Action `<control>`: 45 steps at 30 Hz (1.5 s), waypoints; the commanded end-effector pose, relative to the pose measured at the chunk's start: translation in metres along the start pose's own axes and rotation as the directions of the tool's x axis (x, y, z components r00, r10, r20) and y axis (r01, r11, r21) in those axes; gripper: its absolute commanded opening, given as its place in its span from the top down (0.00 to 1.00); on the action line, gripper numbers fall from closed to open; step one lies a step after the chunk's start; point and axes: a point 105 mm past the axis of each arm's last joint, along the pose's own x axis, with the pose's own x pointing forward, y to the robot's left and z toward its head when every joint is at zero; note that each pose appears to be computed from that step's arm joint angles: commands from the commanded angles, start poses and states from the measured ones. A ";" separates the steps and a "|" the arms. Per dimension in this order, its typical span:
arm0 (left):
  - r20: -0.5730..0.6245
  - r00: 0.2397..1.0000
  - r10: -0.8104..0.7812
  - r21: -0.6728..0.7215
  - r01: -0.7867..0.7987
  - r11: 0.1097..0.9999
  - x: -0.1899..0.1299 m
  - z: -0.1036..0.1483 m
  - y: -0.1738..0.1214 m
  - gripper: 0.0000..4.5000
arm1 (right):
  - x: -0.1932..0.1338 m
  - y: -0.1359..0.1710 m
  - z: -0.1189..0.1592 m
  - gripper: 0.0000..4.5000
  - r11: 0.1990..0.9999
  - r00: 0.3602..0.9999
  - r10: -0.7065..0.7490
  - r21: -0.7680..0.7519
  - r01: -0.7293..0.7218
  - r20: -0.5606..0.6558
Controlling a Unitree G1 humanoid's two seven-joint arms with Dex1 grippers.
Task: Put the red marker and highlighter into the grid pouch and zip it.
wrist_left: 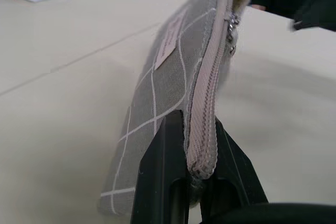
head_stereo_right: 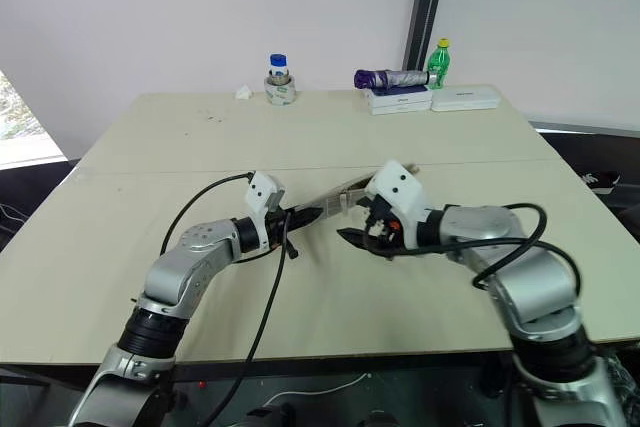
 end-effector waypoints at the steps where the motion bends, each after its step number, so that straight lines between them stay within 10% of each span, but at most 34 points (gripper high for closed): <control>1: 0.071 0.997 -0.020 -0.021 0.022 1.000 0.001 0.024 -0.005 1.00 | 0.005 -0.015 0.001 0.26 0.991 0.992 -0.123 0.065 0.121 0.025; 8: 0.067 0.997 -0.038 -0.042 0.041 0.998 0.001 0.026 -0.011 1.00 | 0.017 -0.023 -0.002 0.26 0.972 0.980 -0.190 0.152 0.179 0.056; 15: 0.061 0.998 -0.032 -0.045 0.035 0.998 0.000 0.024 -0.011 1.00 | 0.021 -0.025 0.002 0.99 0.961 0.976 -0.202 0.208 0.181 0.084; 33: -0.056 0.986 0.157 0.261 -0.138 0.956 -0.039 -0.003 0.051 1.00 | -0.062 -0.101 -0.008 0.99 0.897 0.899 -0.436 0.062 0.438 -0.039; 45: -0.056 0.983 0.177 0.332 -0.149 0.931 -0.043 -0.012 0.053 1.00 | -0.066 -0.096 -0.010 0.99 0.912 0.913 -0.406 0.050 0.408 -0.044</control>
